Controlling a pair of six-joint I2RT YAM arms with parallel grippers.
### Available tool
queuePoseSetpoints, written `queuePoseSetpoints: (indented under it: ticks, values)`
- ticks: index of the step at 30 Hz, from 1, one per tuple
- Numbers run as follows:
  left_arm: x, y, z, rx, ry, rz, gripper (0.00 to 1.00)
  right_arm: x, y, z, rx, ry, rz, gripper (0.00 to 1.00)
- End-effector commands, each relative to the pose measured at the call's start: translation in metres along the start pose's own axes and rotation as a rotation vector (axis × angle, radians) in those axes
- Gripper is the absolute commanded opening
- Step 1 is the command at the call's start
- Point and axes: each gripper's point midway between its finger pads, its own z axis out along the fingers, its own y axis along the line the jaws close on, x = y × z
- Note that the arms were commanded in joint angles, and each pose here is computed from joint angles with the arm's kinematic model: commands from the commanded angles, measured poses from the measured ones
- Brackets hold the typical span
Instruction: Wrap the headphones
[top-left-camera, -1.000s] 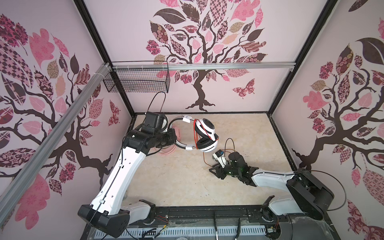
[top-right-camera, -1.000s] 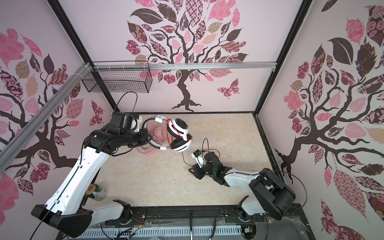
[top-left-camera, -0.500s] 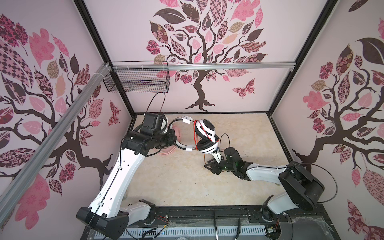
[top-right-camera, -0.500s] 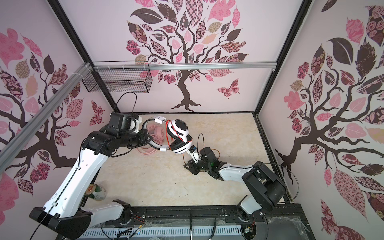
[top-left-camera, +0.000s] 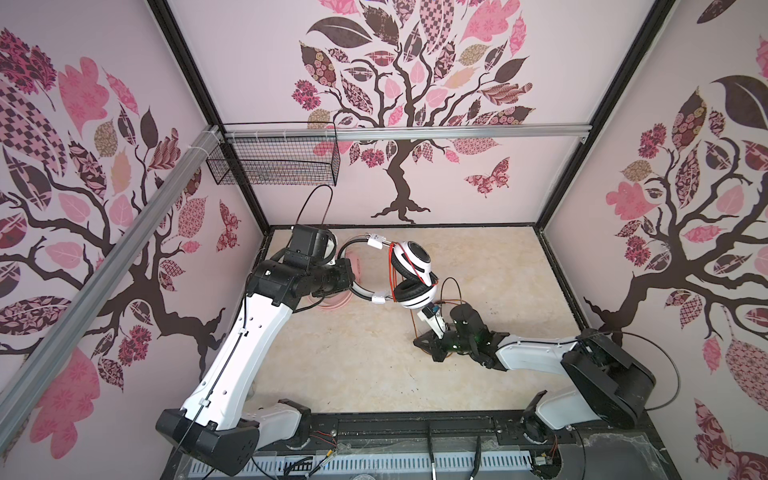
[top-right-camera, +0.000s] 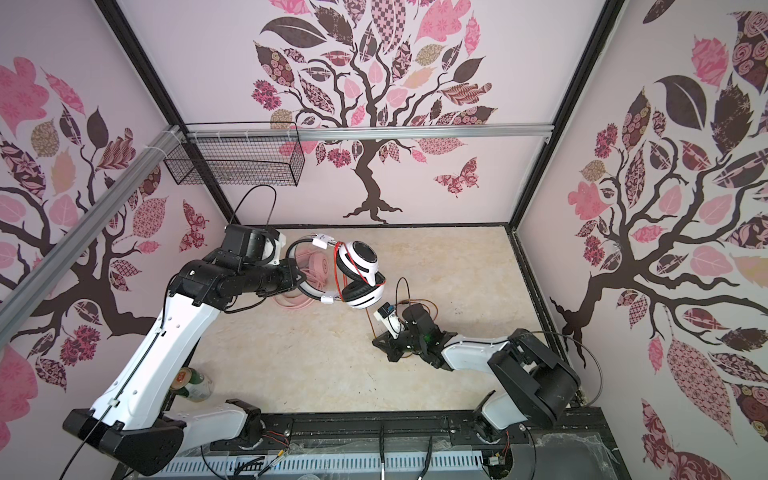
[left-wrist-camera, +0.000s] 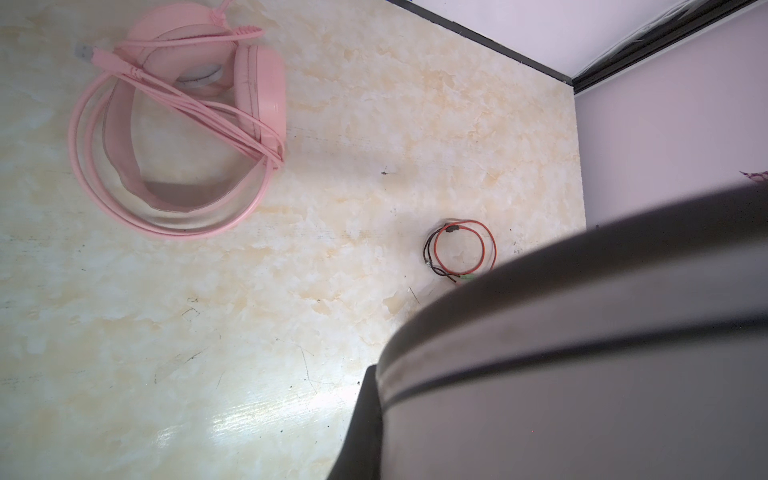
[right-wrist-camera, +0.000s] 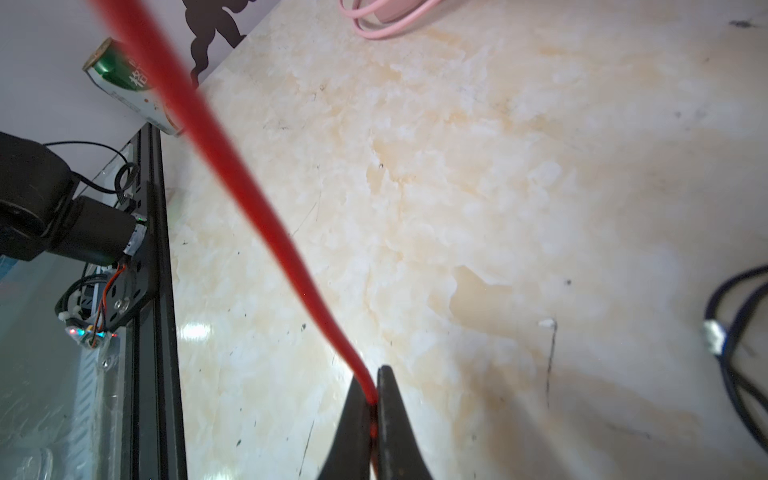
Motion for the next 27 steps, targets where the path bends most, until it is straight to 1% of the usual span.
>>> queuePoseSetpoints:
  ticks: [1, 4, 9, 10, 11, 12, 16, 18, 19, 21, 24, 25, 27]
  values:
    - [-0.026, -0.008, 0.004, 0.038, -0.106, -0.053, 0.0, 0.008, 0.012, -0.018, -0.002, 0.009, -0.008, 0.0]
    - [-0.028, 0.005, 0.022, -0.007, -0.131, -0.078, 0.0, 0.011, 0.02, -0.032, -0.005, 0.011, -0.012, 0.0]
    - [-0.03, 0.009, 0.046, 0.017, -0.166, -0.098, 0.0, 0.009, 0.034, -0.049, -0.024, 0.005, -0.024, 0.0]
    - [-0.03, 0.012, 0.049, 0.035, -0.161, -0.129, 0.0, 0.008, 0.035, -0.05, -0.024, 0.009, -0.022, 0.0]
    - [-0.03, 0.011, 0.049, 0.07, -0.144, -0.168, 0.0, 0.008, 0.037, -0.051, -0.027, 0.016, -0.023, 0.0]
    - [-0.03, 0.008, 0.048, 0.106, -0.138, -0.174, 0.0, 0.006, 0.04, -0.051, -0.028, 0.022, -0.029, 0.0]
    - [-0.037, 0.014, 0.039, 0.082, -0.189, -0.159, 0.0, 0.002, 0.049, -0.049, -0.017, 0.02, -0.058, 0.0]
    - [-0.04, 0.016, 0.035, 0.068, -0.213, -0.161, 0.0, -0.001, 0.055, -0.049, -0.033, 0.007, -0.079, 0.01]
    - [-0.042, 0.014, 0.034, 0.078, -0.217, -0.169, 0.0, -0.002, 0.058, -0.049, -0.038, -0.002, -0.085, 0.03]
    - [-0.047, 0.006, 0.03, 0.094, -0.205, -0.168, 0.0, -0.005, 0.063, -0.049, -0.054, -0.023, -0.099, 0.04]
    - [-0.051, 0.012, 0.034, 0.04, -0.181, -0.176, 0.0, -0.008, 0.066, -0.049, -0.04, -0.05, -0.118, 0.05]
    - [-0.052, 0.019, 0.04, 0.004, -0.187, -0.181, 0.0, -0.009, 0.066, -0.049, -0.033, -0.054, -0.122, 0.04]
    - [-0.051, 0.027, 0.051, -0.015, -0.191, -0.186, 0.0, -0.01, 0.067, -0.048, -0.033, -0.057, -0.123, 0.03]
